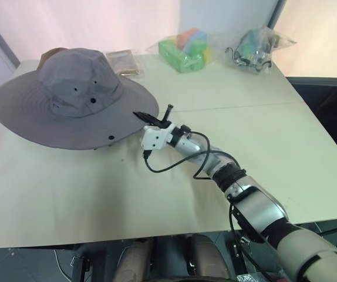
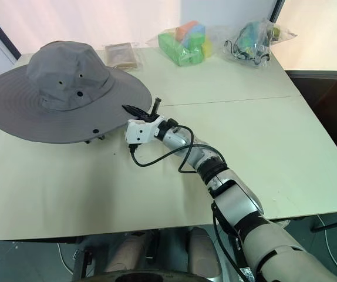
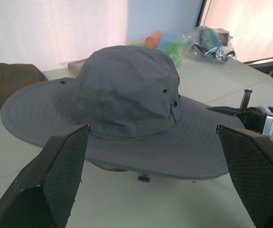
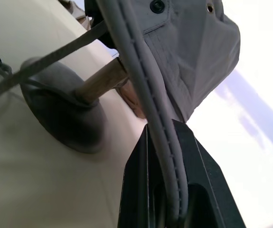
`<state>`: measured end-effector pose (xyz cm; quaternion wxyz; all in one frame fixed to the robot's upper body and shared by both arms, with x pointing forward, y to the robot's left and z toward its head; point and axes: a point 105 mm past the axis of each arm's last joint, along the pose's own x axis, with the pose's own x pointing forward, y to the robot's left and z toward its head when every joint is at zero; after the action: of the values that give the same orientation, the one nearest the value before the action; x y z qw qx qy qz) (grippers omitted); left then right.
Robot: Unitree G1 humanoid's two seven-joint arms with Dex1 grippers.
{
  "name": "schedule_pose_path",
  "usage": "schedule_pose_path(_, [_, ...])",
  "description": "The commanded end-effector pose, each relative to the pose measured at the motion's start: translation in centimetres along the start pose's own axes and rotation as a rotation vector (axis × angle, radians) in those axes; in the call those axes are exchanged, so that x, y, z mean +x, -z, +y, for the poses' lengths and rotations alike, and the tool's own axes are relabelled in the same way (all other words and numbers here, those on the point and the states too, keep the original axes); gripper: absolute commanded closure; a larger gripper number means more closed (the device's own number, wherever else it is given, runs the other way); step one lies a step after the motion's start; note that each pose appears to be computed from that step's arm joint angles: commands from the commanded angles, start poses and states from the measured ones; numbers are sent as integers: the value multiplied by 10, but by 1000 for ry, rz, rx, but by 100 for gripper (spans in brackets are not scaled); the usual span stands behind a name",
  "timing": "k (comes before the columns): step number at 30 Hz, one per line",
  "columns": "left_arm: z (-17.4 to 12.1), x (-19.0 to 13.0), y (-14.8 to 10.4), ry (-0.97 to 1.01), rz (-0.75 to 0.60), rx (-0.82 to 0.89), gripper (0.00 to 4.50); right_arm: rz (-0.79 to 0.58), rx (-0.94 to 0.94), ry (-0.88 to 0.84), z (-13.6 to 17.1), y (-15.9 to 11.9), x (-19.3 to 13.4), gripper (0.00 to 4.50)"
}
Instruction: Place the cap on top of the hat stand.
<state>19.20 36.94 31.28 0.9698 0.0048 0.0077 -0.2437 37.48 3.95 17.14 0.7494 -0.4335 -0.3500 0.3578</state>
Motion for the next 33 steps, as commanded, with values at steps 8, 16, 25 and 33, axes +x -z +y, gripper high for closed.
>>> schedule_pose_path(8, [14, -8, 17, -48, 59, 62, 0, -86, -168, -58, -21, -15, -9, 3])
schedule_pose_path(16, [21, -16, 56, -140, 142, 104, 0, -15, 111, -228, -65, -14, -92, 3])
schedule_pose_path(25, [24, -23, 70, -178, 147, 101, 0, 175, 697, -443, -150, -13, -155, 3])
schedule_pose_path(33, [18, -19, 69, -155, 142, 98, 0, 217, 910, -396, -197, -7, -168, 3])
